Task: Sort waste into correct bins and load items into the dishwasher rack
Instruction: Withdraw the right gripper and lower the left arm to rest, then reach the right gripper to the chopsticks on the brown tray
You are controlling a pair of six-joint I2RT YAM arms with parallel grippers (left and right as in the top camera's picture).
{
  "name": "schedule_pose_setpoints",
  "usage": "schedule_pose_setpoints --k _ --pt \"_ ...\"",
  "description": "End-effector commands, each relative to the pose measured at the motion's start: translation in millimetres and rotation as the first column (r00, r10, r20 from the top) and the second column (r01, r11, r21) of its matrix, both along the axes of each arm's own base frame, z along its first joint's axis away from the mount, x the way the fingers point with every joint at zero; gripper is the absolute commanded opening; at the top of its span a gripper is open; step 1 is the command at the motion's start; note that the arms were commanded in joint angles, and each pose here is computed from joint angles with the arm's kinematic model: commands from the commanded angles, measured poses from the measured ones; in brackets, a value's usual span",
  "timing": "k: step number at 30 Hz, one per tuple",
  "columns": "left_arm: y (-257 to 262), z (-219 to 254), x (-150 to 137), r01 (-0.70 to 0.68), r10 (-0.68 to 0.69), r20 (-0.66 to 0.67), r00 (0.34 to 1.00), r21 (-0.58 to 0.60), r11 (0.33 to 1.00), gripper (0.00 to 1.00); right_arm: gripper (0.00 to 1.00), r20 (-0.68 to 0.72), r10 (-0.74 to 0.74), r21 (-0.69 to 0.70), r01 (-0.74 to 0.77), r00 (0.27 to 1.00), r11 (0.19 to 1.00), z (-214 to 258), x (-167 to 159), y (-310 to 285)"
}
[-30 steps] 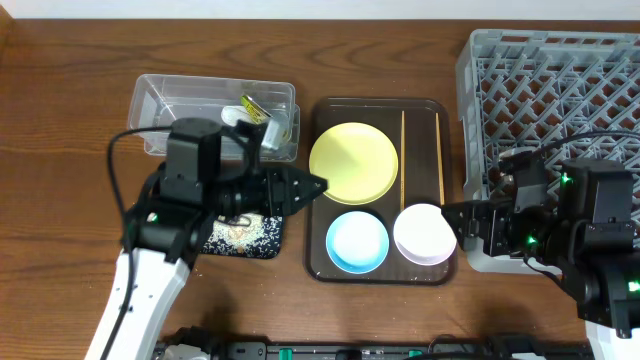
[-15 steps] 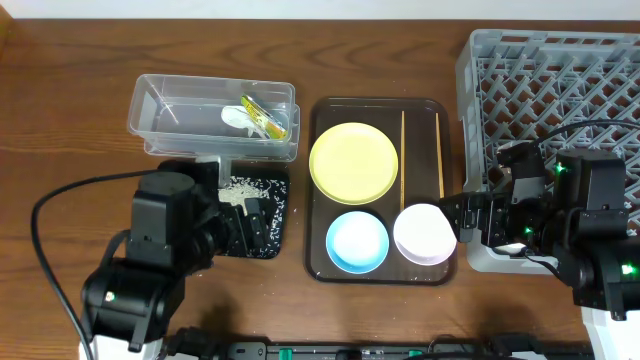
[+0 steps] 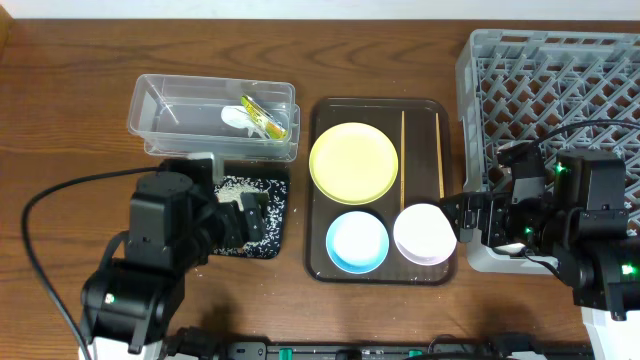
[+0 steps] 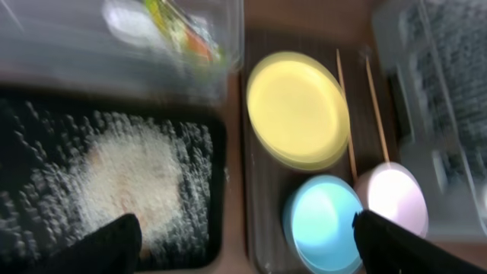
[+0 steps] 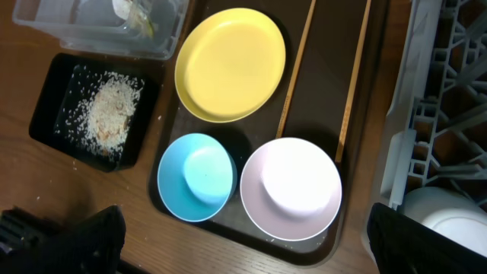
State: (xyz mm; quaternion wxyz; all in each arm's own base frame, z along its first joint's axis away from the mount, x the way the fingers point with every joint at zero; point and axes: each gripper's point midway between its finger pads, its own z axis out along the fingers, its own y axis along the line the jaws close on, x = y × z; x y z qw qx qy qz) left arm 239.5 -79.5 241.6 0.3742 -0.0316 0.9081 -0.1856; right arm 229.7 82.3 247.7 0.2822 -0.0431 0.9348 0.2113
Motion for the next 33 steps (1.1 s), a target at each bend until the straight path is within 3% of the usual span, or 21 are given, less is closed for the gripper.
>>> schedule_pose_setpoints --k 1,9,14,33 --pt "21.6 6.2 5.7 -0.063 0.049 0.148 0.988 0.09 0.994 0.91 0.99 0.005 0.0 0.007 0.0 1.0 1.0 4.2 0.0 2.1" --pt "20.6 4.0 4.4 -0.045 -0.001 0.468 0.884 0.088 0.995 0.92 0.99 0.005 0.0 0.007 0.0 1.0 1.0 4.2 0.0 2.1" --pt "22.0 -13.9 -3.1 -0.051 -0.005 0.581 0.814 0.08 0.995 0.92 0.99 0.005 0.0 0.007 0.0 1.0 1.0 4.2 0.0 2.1" --pt "22.5 -101.8 -2.0 -0.055 -0.008 0.591 0.807 0.087 0.995 0.92 0.99 0.005 0.0 0.007 0.0 1.0 1.0 4.2 0.0 2.1"
